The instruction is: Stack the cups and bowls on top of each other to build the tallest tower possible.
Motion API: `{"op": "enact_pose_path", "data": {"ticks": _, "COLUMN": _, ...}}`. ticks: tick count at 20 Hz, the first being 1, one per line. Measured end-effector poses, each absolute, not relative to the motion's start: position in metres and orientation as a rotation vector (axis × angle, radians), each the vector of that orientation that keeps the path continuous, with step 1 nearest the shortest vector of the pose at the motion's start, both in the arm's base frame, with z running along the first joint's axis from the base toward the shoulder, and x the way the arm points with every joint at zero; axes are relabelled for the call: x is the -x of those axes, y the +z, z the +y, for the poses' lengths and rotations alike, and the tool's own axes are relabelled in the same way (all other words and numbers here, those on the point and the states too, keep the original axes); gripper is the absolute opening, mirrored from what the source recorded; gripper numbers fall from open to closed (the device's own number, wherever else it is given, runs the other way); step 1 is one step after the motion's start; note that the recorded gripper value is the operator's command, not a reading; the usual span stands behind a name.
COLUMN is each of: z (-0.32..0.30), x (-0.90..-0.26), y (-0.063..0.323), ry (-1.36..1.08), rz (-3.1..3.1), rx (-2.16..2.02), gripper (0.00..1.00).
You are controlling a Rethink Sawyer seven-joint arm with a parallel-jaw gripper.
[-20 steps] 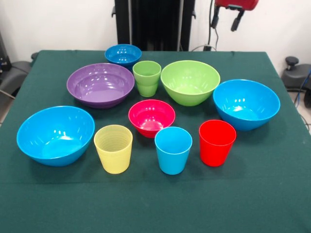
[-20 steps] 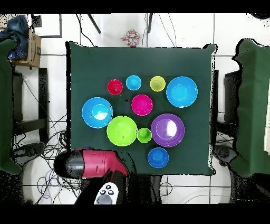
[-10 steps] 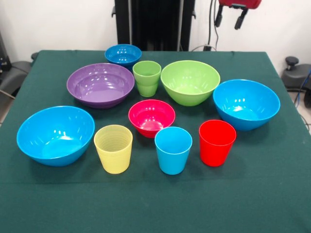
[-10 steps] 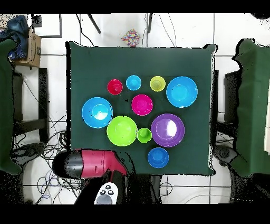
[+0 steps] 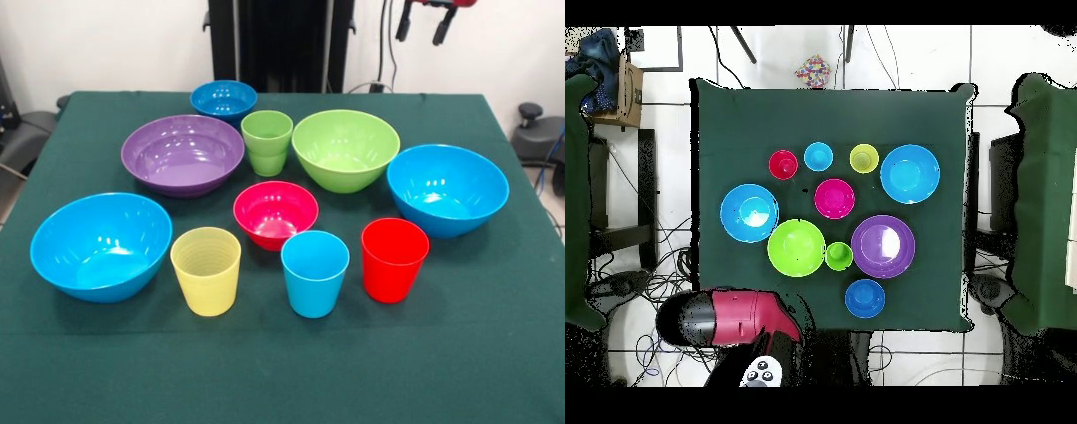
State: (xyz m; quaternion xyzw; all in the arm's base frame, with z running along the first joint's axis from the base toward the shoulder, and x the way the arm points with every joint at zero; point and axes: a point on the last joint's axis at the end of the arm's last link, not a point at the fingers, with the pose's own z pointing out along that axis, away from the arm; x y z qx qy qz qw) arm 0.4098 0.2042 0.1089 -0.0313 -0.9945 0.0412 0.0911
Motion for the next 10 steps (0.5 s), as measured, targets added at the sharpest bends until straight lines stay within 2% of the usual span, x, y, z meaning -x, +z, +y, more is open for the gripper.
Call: {"op": "enact_pose_path", "data": {"ticks": 10, "z": 0.2078, "x": -0.3991, "y": 0.1008, "ry": 0.09, "rz": -2.999, "rx": 0.088, "gripper": 1.0}}
